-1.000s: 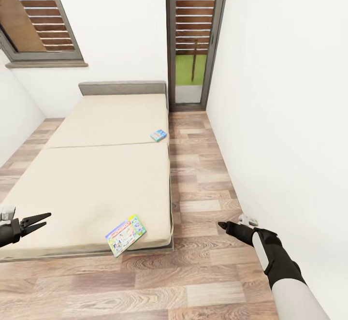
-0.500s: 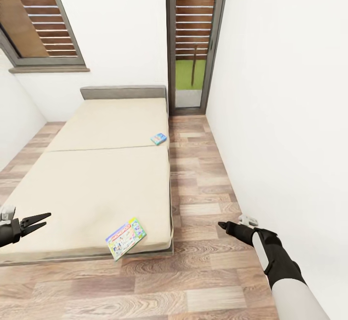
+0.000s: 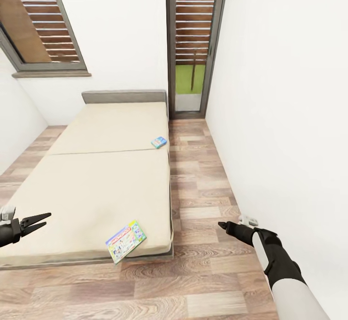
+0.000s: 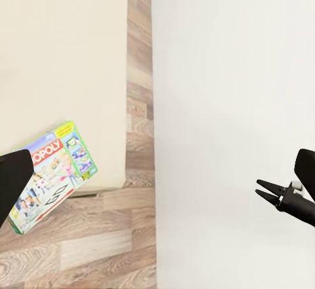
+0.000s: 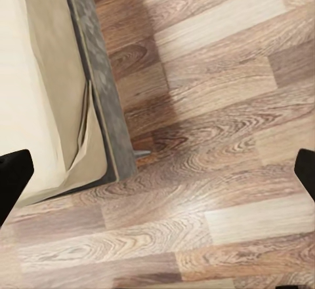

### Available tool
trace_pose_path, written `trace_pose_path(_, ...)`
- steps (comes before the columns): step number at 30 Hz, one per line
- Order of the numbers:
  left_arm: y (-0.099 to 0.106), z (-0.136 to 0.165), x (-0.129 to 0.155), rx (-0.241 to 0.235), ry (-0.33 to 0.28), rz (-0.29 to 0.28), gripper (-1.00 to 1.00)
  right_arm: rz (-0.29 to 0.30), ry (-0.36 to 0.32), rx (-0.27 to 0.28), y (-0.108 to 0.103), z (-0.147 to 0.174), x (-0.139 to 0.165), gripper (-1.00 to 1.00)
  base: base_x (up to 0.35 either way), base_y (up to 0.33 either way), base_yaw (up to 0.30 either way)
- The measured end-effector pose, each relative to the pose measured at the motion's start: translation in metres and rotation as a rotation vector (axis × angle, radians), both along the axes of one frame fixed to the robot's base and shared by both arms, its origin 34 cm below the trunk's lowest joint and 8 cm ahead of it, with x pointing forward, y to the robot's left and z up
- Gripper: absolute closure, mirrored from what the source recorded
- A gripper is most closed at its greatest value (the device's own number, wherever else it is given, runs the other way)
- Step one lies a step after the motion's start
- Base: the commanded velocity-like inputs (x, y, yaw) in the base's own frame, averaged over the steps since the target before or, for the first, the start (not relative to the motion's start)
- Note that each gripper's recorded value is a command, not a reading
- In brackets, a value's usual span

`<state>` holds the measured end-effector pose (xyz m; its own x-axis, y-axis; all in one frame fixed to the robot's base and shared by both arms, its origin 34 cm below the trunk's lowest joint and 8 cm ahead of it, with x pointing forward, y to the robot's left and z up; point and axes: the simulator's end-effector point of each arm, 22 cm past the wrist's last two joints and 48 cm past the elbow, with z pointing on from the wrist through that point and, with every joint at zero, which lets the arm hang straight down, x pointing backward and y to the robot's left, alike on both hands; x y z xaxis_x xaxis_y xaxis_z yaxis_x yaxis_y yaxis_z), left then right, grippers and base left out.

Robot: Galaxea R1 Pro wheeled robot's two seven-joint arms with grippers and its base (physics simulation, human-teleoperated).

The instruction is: Put all the toys in the child's room - the three board games (two on the bed and one on the table), the two jigsaw puzzles on the table, and the tennis ball on the table - inside the toy box on the table in the child's room.

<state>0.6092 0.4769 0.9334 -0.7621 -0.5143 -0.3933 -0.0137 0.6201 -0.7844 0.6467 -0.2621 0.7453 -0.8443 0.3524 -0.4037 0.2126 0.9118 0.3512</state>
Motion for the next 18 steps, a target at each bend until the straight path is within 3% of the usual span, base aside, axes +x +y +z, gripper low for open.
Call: trace_pose_path(18, 0.0, 0.015, 0.002, -0.001, -0.03, 0.0, -1.0, 0.0, -0.03, 0.0, 0.0, 0.016, 0.007, -1.0, 0.0, 0.0, 0.0)
